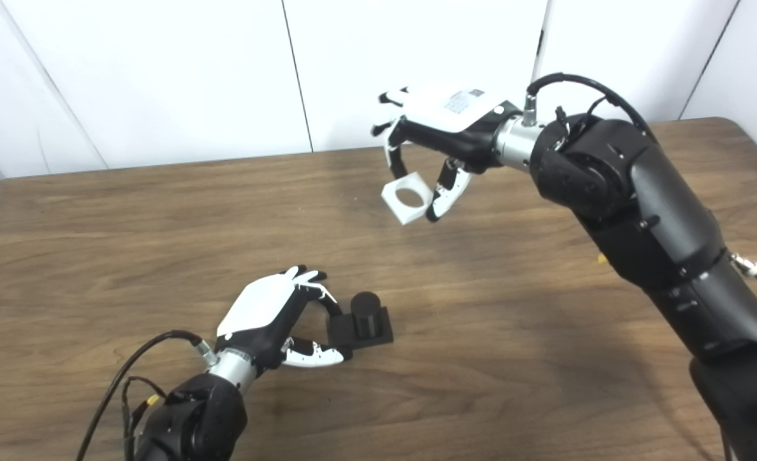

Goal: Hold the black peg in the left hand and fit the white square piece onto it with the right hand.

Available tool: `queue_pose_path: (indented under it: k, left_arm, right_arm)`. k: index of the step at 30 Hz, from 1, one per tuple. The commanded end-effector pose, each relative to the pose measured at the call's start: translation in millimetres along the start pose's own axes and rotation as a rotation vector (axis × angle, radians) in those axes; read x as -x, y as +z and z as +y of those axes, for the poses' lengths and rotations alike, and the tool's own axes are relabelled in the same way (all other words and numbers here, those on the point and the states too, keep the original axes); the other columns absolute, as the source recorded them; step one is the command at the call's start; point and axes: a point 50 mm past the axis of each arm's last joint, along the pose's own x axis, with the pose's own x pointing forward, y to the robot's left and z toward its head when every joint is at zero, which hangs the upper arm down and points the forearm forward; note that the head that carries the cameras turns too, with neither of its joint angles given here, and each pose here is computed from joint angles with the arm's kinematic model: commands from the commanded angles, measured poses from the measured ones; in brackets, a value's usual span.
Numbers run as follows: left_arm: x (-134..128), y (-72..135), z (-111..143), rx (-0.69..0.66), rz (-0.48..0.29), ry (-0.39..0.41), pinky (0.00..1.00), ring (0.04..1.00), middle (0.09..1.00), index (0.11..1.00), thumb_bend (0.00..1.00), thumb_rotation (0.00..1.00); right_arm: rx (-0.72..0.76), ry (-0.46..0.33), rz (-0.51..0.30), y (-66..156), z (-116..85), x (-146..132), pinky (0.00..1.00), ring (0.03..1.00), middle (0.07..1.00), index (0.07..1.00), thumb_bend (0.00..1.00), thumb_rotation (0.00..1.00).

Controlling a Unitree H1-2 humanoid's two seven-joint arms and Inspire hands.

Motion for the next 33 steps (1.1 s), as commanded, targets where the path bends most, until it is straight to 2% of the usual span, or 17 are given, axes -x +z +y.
queue_pose_path:
  k: [1,10,22,27,33]
  left_arm:
    - [3,-11,5,-0.044,0.027,0.019,1.0,1.0,0.923,0.589,0.58,0.27]
    - [2,-12,5,-0.068,0.02,0.019,1.0,1.0,0.922,0.559,0.58,0.27]
    - [4,-12,7,-0.058,0.012,0.018,1.0,1.0,0.921,0.57,0.59,0.25]
    - [4,-10,7,-0.055,0.008,0.016,1.0,1.0,0.925,0.634,0.58,0.26]
    - [3,-9,7,-0.049,0.004,0.019,1.0,1.0,0.923,0.637,0.59,0.26]
  right_arm:
    - [-0.009,-0.036,-0.019,9,-23,10,1.0,0.996,0.872,0.49,0.52,0.15]
    - [-0.056,-0.003,-0.085,34,-16,17,1.0,0.977,0.858,0.49,0.52,0.15]
    - [-0.072,0.028,-0.104,56,-2,11,1.0,0.997,0.862,0.49,0.53,0.14]
    - [-0.083,0.033,-0.119,62,5,7,1.0,0.995,0.861,0.49,0.53,0.14]
    - [-0.047,0.046,-0.13,71,11,-3,1.0,0.992,0.855,0.49,0.53,0.14]
